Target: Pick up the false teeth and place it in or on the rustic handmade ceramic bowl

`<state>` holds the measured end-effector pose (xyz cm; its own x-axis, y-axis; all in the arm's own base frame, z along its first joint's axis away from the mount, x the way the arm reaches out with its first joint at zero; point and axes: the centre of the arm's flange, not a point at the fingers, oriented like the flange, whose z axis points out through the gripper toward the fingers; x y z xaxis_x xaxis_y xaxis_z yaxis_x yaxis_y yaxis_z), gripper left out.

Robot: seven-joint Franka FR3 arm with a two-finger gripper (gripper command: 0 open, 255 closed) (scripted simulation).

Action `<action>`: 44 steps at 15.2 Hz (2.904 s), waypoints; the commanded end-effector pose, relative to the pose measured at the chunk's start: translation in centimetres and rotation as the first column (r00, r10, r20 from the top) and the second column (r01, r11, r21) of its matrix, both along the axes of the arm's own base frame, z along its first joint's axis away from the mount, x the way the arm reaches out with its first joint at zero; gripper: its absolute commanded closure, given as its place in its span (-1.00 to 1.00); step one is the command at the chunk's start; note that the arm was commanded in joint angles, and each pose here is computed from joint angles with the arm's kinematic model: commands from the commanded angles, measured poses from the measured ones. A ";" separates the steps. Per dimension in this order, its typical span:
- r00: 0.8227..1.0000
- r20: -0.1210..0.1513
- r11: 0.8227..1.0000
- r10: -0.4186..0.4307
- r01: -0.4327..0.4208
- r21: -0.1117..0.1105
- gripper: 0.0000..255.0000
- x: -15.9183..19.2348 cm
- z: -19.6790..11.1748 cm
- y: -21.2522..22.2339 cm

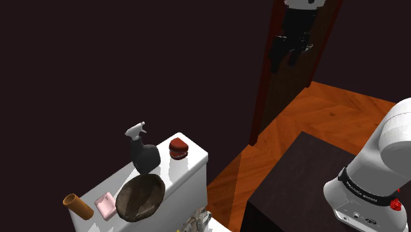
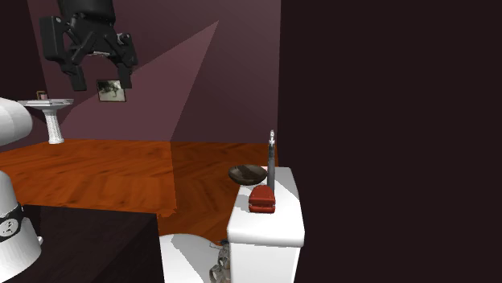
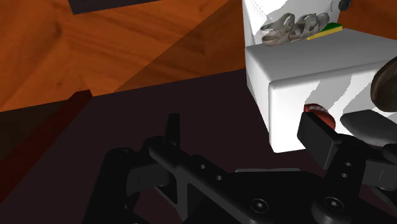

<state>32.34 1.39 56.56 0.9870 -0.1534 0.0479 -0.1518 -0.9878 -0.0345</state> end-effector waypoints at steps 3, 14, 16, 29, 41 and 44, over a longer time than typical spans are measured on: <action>1.000 -0.005 1.000 0.000 0.000 0.005 -1.00 1.7 -1.6 1.3; 0.999 -0.034 1.000 0.000 0.001 0.030 -1.00 10.9 -10.3 8.6; 0.999 -0.040 0.999 0.000 0.002 0.034 -1.00 12.5 -11.9 9.9; 0.997 -0.074 0.998 0.001 0.004 0.064 -1.00 23.0 -22.2 18.9; 0.995 -0.101 0.996 0.002 0.007 0.086 -1.00 30.9 -30.9 26.1; 0.995 -0.101 0.996 0.002 0.007 0.086 -1.00 30.8 -32.5 26.3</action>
